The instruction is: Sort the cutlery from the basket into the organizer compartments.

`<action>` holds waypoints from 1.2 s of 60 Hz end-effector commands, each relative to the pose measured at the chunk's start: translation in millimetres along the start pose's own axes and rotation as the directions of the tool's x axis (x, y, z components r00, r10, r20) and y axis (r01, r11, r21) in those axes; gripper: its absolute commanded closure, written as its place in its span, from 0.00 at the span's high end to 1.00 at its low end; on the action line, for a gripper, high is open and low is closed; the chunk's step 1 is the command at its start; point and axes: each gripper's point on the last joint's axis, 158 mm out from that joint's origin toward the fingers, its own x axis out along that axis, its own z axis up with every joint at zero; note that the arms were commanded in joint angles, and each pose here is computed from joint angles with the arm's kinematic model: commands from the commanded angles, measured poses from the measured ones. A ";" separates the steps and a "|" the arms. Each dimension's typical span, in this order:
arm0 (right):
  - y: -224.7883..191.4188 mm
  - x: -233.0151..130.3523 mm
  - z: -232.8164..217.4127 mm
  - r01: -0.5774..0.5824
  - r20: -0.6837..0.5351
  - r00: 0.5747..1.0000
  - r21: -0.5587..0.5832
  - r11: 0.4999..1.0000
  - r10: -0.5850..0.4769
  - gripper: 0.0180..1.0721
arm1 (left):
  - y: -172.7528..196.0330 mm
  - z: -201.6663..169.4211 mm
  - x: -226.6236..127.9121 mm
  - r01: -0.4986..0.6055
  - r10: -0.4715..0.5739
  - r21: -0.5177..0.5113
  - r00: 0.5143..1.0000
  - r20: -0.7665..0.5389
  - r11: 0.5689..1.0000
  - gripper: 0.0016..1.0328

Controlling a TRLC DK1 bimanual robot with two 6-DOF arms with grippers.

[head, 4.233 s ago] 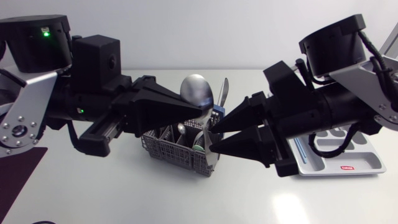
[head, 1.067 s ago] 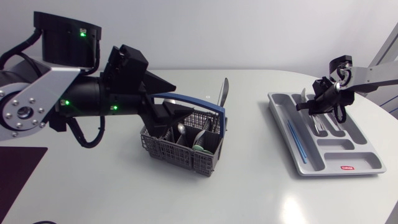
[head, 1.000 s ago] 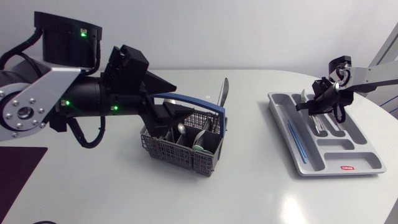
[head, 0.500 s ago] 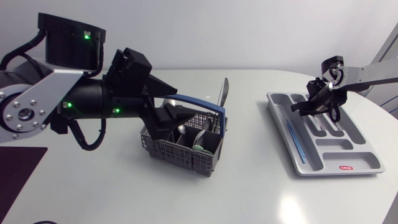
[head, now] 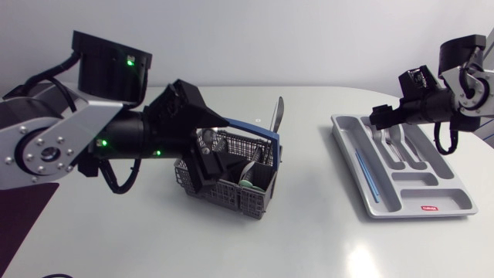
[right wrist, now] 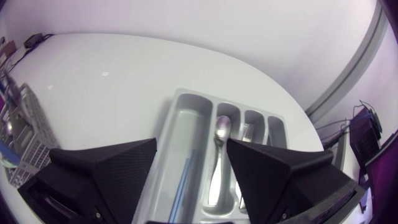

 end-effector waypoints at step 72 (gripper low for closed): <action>173.7 -83.0 -137.8 -0.368 -0.009 0.920 -0.369 0.853 0.393 0.80 | -35.7 -70.3 53.8 0.424 -0.317 0.322 0.887 -0.335 0.847 0.58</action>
